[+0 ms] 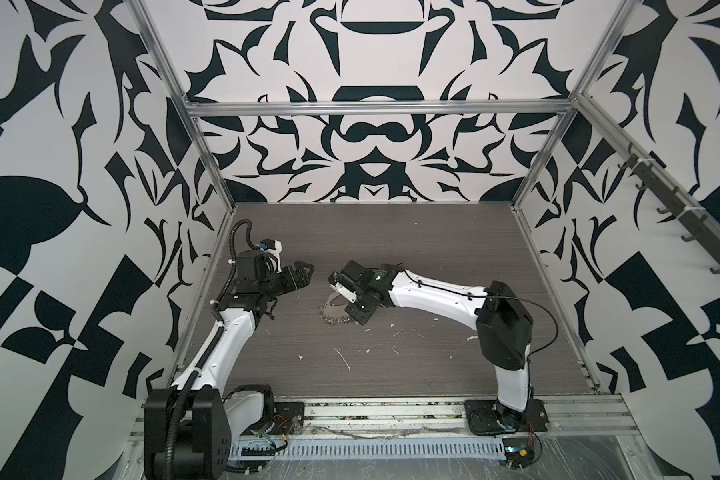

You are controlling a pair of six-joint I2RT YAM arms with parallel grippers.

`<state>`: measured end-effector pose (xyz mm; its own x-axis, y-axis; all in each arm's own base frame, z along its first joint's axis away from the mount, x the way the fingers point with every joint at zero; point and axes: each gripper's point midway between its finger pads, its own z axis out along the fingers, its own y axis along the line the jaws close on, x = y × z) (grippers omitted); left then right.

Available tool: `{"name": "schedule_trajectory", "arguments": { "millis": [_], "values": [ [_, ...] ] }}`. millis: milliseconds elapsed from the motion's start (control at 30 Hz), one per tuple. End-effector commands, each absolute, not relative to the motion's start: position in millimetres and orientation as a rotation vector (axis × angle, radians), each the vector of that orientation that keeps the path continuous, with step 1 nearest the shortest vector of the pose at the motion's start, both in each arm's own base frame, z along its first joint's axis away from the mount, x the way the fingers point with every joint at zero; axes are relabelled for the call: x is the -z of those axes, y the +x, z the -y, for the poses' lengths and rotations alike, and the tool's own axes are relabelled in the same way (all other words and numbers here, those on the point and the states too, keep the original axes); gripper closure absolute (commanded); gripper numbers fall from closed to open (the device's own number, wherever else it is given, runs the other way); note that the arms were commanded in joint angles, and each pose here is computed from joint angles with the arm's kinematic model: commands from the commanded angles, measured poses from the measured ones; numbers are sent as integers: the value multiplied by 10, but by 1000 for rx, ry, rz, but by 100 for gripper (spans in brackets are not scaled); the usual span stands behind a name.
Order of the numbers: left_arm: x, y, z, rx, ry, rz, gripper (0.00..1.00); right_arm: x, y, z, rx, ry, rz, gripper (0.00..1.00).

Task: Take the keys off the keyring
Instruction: 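Lift the keyring plate with the right gripper while the left gripper reaches toward it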

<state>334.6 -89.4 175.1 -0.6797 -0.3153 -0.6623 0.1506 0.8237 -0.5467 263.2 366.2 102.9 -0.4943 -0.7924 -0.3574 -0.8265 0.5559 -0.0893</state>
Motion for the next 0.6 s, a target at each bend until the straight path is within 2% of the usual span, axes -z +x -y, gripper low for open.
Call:
{"name": "schedule_trajectory", "arguments": {
  "millis": [0, 100, 200, 333, 567],
  "values": [
    [-2018, 3351, 974, 755, 29, -2079, 11, -1539, 2757, -3386, -29, -1465, -2263, 100],
    [-2183, 3313, 1059, 788, 122, -1987, 14, -1807, 2786, -3245, -63, -1523, -2152, 100],
    [-2360, 3252, 1176, 841, 223, -1877, 22, -2115, 2756, -3152, -137, -1573, -1979, 100],
    [-2532, 3153, 1374, 894, 359, -1775, 28, -2472, 2576, -3060, -261, -1630, -1642, 100],
    [-2768, 2840, 1954, 1009, 673, -1597, 37, -2920, 2402, -2845, -361, -1516, -1330, 100]
  ]
}}
